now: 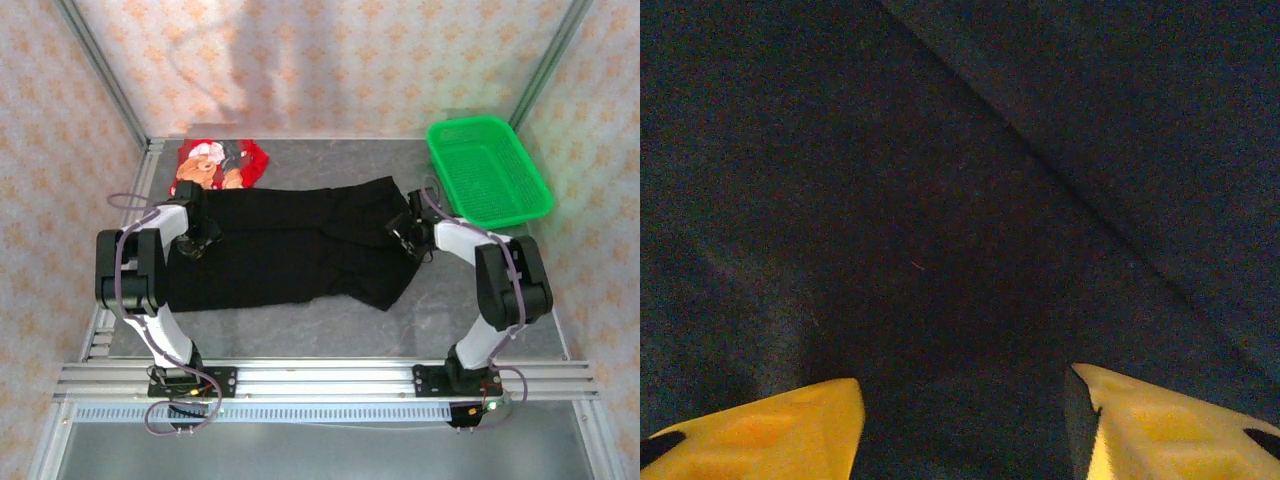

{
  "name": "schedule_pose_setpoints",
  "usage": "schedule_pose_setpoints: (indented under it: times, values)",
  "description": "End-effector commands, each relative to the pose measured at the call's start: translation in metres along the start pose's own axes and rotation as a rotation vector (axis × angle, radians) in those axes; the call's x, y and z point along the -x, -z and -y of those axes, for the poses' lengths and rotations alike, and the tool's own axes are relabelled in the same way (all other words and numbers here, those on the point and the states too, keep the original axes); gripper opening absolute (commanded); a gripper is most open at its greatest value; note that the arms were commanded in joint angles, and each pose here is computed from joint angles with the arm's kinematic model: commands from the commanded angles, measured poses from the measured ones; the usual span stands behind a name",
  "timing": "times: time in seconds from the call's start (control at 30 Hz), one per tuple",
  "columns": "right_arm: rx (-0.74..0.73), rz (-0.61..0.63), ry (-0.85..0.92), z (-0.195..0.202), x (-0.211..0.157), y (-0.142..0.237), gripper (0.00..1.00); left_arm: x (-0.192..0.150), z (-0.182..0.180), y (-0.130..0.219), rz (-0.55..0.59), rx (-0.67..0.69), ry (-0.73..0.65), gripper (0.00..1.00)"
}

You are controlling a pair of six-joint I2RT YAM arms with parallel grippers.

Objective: Fold and stack the t-shirts

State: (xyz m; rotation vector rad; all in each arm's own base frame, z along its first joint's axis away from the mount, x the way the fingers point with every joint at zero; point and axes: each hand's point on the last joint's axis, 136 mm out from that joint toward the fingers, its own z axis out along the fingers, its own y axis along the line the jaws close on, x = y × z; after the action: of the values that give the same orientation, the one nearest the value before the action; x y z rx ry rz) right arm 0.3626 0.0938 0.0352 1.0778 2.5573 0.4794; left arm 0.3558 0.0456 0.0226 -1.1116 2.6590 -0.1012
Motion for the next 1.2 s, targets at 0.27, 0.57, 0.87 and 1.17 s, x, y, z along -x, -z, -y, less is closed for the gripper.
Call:
schedule_pose_setpoints:
  times: [0.27, 0.57, 0.87, 1.17]
  values:
    - [0.025, -0.005, 0.141, -0.005, -0.007, 0.04, 0.73, -0.006, 0.035, 0.047, 0.041, -0.091, -0.056, 0.58]
    - [0.059, -0.129, 0.59, -0.044, -0.057, 0.076, 0.73, -0.039, 0.138, 0.131, 0.132, -0.39, -0.256, 0.62]
    - [-0.072, -0.242, 1.029, -0.055, -0.097, 0.044, 0.7, -0.084, 0.181, 0.161, 0.099, -0.552, -0.352, 0.8]
    - [-0.169, -0.23, 1.204, -0.062, -0.094, 0.011, 0.64, -0.123, 0.166, 0.196, 0.164, -0.57, -0.519, 0.8]
